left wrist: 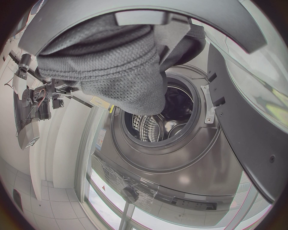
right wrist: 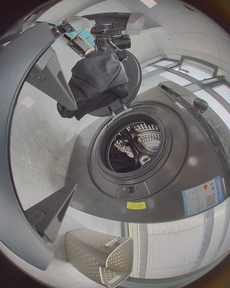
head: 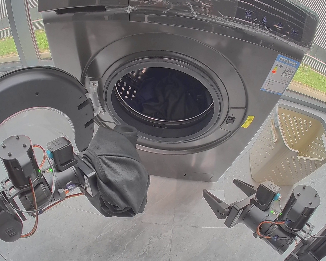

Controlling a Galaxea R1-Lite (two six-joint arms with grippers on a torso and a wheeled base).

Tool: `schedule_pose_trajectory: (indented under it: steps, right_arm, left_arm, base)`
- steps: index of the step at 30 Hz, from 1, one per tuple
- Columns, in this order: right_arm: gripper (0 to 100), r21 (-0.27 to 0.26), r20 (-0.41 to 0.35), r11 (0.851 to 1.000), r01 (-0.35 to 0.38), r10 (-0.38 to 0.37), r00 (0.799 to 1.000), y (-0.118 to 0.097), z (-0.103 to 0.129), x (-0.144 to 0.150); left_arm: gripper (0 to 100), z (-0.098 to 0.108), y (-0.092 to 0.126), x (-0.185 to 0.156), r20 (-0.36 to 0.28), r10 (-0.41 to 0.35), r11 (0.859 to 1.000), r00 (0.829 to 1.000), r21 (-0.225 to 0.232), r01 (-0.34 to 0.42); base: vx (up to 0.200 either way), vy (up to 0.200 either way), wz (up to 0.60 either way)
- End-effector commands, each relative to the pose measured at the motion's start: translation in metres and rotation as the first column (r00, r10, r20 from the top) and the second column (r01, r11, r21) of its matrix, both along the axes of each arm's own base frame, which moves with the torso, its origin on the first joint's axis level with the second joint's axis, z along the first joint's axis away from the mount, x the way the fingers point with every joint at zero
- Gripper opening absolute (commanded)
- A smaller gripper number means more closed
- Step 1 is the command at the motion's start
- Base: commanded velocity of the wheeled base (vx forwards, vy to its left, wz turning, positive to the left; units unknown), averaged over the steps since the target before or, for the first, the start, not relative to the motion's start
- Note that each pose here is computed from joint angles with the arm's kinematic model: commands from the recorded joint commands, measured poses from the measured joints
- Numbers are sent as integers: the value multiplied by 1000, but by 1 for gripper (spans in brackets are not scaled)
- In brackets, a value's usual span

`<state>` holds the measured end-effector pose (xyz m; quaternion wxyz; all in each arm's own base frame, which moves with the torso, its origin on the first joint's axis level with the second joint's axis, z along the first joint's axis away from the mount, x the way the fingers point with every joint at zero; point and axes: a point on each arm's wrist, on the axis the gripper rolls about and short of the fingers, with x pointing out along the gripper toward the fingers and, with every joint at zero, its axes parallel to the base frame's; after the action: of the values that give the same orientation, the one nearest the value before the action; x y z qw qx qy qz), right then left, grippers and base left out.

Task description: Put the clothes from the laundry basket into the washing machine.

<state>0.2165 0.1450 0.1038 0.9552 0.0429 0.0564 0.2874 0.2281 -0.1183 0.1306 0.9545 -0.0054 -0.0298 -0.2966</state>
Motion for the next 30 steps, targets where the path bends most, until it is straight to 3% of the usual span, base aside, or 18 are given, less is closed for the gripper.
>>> schedule_pose_trajectory:
  steps: [1, 6, 15, 21, 30]
  right_arm:
    - [100, 6, 9, 1000, -6, 6, 1000, 2, 2, 0]
    - [100, 5, 5, 1000, -4, 4, 1000, 1, 1, 0]
    - [100, 5, 5, 1000, -1, 1, 1000, 1, 1, -1]
    - [100, 5, 8, 1000, -1, 1, 1000, 1, 2, 0]
    - [100, 4, 3, 1000, -4, 4, 1000, 1, 1, 0]
  left_arm:
    - [0, -5, -5, 0, -16, -19, 1000, 1000, 7, 19]
    - [0, -5, -10, -1, -14, -35, 999, 999, 8, 36]
    - [0, -11, -20, -2, -32, -69, 997, 997, 19, 69]
    - [0, -14, -22, -1, -40, -73, 997, 996, 23, 74]
    - [0, -18, -25, 0, -52, -80, 996, 995, 30, 82]
  base:
    - [200, 0, 0]
    - [200, 0, 0]
    - [0, 0, 0]
    - [200, 0, 0]
    - [0, 0, 0]
